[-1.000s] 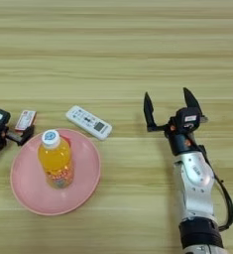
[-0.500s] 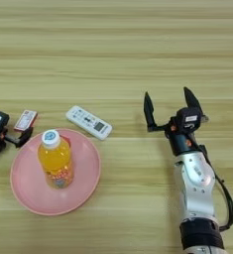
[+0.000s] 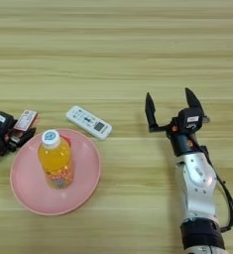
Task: Move the objects on the table
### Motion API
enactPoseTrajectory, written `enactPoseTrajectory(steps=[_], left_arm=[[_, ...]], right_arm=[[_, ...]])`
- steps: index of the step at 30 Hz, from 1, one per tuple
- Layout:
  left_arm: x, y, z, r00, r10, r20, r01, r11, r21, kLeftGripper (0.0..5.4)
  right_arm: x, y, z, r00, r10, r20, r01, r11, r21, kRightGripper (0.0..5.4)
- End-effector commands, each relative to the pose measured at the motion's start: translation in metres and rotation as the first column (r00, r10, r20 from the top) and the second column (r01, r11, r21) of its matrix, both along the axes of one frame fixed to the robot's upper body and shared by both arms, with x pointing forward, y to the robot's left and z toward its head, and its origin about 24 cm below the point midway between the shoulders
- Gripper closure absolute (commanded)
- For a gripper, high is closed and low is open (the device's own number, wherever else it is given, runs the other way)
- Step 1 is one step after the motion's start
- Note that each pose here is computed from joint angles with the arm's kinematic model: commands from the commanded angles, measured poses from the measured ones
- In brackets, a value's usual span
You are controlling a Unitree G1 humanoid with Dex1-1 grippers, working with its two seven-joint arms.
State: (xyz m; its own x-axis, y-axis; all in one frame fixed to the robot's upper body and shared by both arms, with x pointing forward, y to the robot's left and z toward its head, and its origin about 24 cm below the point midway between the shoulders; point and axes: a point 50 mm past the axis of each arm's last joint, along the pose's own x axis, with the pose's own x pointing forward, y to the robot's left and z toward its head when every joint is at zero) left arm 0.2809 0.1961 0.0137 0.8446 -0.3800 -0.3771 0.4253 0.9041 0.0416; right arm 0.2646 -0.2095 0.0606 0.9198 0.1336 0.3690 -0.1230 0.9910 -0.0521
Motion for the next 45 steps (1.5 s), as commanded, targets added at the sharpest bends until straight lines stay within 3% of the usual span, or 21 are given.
enactPoseTrajectory(steps=[1, 8, 18, 22, 26, 33, 41, 45], left_arm=[[0.002, -0.002, -0.001, 1.000, 0.000, -0.008, 0.000, 1.000, -0.015, 2.54], [0.002, -0.003, -0.001, 1.000, 0.004, -0.009, -0.004, 0.999, -0.039, 3.33], [0.003, -0.002, 0.001, 1.000, 0.005, 0.006, -0.005, 0.999, -0.035, 3.36], [0.002, 0.001, 0.006, 0.999, 0.004, 0.045, -0.004, 1.000, 0.012, 3.36], [0.002, -0.002, 0.018, 0.996, -0.020, 0.084, 0.021, 1.000, -0.015, 3.36], [-0.001, -0.006, 0.050, 0.977, -0.103, 0.189, 0.111, 0.993, -0.033, 3.36], [-0.014, -0.008, 0.068, 0.943, -0.228, 0.241, 0.241, 0.970, -0.025, 3.36], [-0.019, -0.009, 0.072, 0.924, -0.299, 0.240, 0.309, 0.951, -0.005, 3.36]], right_arm=[[0.003, -0.002, 0.000, 1.000, 0.002, -0.010, -0.002, 1.000, 0.001, 0.00], [0.003, -0.003, -0.001, 1.000, 0.003, -0.010, -0.003, 1.000, 0.008, 0.00], [0.004, -0.001, -0.001, 1.000, 0.005, -0.010, -0.005, 1.000, 0.013, 0.00], [0.003, -0.001, -0.001, 1.000, 0.006, -0.010, -0.006, 1.000, 0.013, 0.00], [0.003, -0.002, -0.001, 1.000, 0.007, -0.010, -0.006, 1.000, 0.014, 0.00], [0.003, -0.003, -0.001, 1.000, 0.007, -0.012, -0.007, 1.000, 0.015, 0.00], [0.002, -0.002, -0.001, 1.000, 0.010, -0.010, -0.010, 1.000, 0.013, 0.00], [0.001, -0.001, 0.000, 1.000, 0.011, -0.007, -0.011, 1.000, 0.013, 0.00]])
